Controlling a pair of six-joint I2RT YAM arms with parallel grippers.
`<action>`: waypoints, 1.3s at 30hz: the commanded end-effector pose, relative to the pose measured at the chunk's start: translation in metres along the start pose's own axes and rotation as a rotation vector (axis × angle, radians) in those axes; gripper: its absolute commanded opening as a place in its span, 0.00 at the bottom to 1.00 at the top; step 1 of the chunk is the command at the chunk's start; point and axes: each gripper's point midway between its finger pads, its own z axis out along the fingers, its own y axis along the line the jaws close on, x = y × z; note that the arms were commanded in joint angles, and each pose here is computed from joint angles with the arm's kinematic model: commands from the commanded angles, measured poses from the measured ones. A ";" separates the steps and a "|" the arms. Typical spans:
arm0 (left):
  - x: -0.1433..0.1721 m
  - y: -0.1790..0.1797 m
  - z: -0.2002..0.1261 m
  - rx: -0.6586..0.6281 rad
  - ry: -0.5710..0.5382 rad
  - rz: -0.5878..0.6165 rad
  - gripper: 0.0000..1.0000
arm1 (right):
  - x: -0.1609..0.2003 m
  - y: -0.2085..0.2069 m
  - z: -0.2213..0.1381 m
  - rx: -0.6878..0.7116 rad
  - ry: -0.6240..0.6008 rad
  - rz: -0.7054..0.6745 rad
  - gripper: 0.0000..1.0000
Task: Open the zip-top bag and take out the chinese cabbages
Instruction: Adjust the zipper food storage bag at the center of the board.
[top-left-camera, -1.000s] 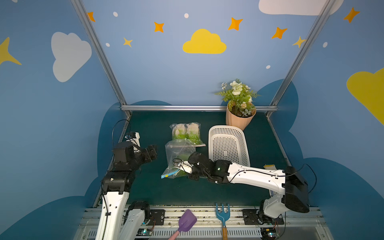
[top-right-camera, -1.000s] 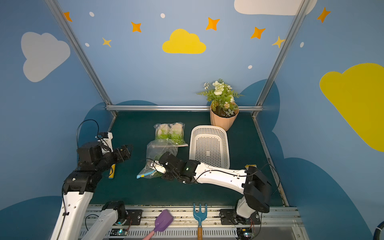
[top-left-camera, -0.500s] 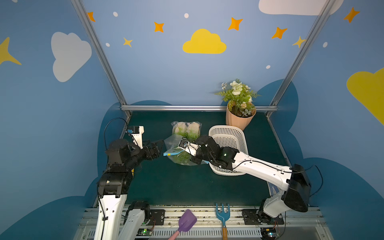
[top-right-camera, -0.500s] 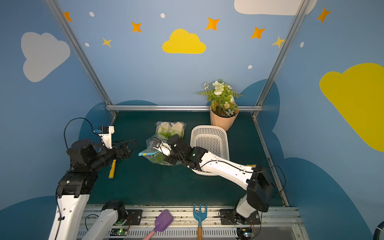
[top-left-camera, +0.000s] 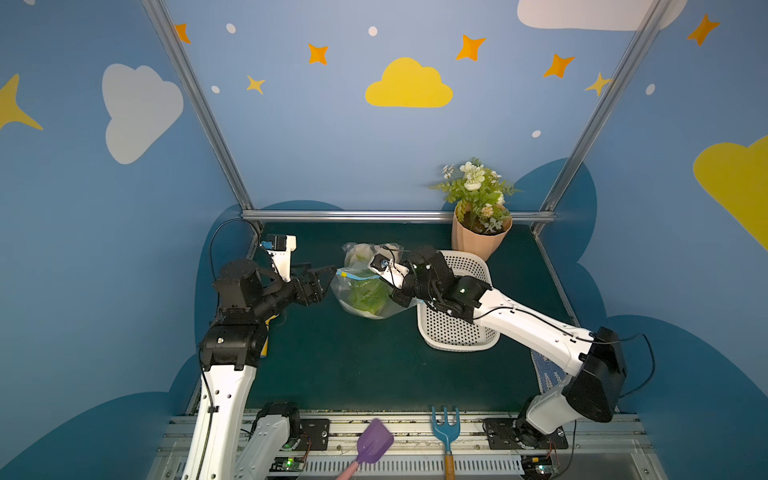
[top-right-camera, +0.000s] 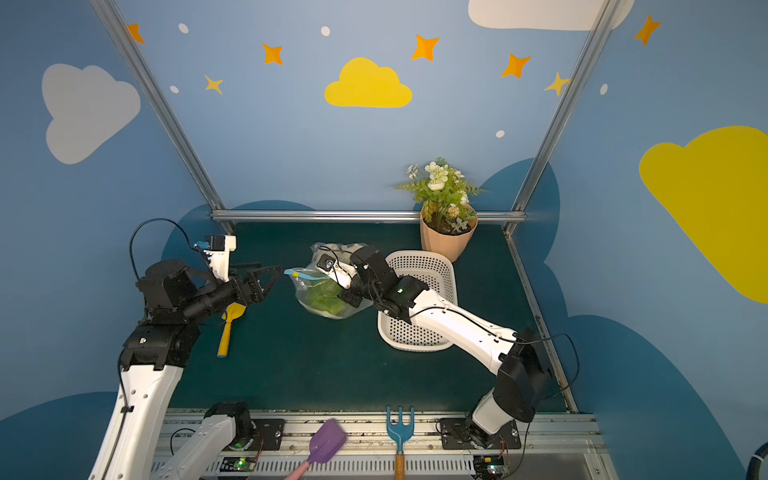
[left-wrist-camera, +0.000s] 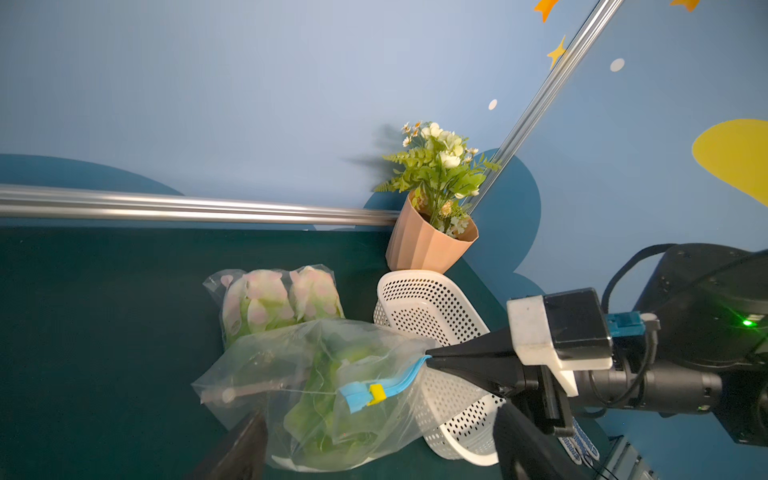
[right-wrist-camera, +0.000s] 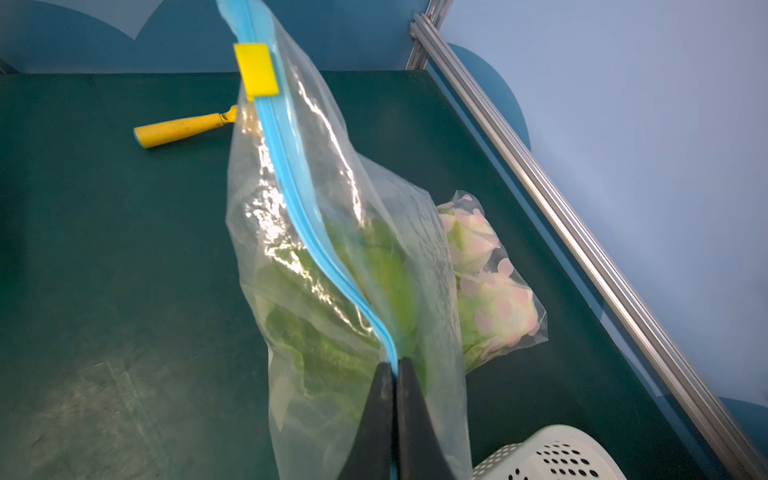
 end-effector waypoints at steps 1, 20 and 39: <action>-0.020 -0.011 0.004 0.063 -0.041 0.059 0.86 | -0.034 -0.010 -0.025 -0.012 -0.102 -0.009 0.02; 0.004 -0.002 0.043 0.231 0.024 0.025 0.85 | -0.031 -0.025 -0.034 -0.083 -0.118 0.024 0.03; 0.006 0.011 0.080 0.281 0.058 -0.055 0.73 | -0.025 -0.022 -0.030 -0.197 -0.131 0.062 0.04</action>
